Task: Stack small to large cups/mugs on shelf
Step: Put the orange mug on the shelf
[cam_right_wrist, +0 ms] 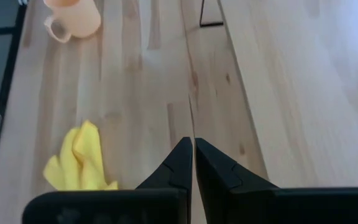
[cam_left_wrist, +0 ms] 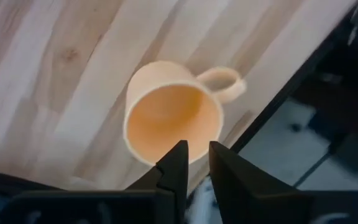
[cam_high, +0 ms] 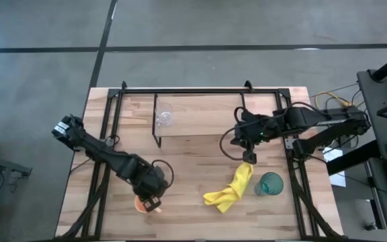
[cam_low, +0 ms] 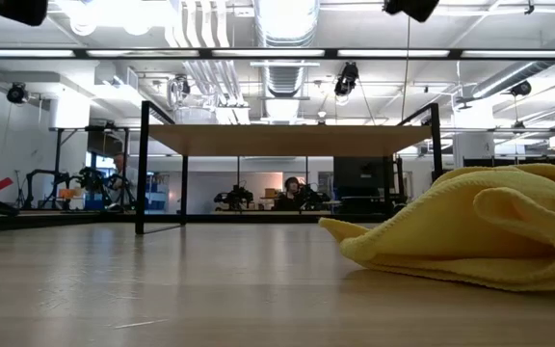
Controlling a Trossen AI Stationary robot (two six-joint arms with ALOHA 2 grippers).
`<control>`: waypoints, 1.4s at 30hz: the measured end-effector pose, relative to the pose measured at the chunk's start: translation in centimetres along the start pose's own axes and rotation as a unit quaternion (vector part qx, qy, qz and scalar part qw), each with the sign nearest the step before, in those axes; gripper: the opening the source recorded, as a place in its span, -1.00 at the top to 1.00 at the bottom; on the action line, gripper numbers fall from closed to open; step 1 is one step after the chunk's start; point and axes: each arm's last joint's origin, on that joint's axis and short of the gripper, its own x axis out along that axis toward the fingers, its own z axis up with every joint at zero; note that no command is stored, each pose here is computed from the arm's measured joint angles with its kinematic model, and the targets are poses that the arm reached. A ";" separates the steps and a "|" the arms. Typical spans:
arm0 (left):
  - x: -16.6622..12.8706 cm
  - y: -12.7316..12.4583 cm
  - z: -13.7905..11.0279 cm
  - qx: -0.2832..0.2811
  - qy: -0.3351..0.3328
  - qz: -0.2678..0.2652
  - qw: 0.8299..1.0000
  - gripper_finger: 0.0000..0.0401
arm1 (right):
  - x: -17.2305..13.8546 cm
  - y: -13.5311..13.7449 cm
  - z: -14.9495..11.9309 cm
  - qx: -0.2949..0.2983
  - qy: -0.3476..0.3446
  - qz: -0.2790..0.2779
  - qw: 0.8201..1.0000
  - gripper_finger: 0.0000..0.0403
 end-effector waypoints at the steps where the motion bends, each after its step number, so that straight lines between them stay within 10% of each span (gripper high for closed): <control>1: 0.2 0.0 -0.1 0.013 0.002 0.002 1.000 0.78 | 0.3 0.0 -0.2 0.000 0.005 -0.001 1.000 0.94; 17: 3.0 -1.5 -0.5 0.097 -0.012 -0.088 0.991 0.82 | 1.6 -0.1 -1.4 0.015 0.033 -0.007 0.999 0.94; 42: 5.4 -1.8 -0.7 0.048 0.012 -0.062 0.997 0.82 | 1.6 0.1 -0.5 0.025 -0.011 0.002 1.000 0.93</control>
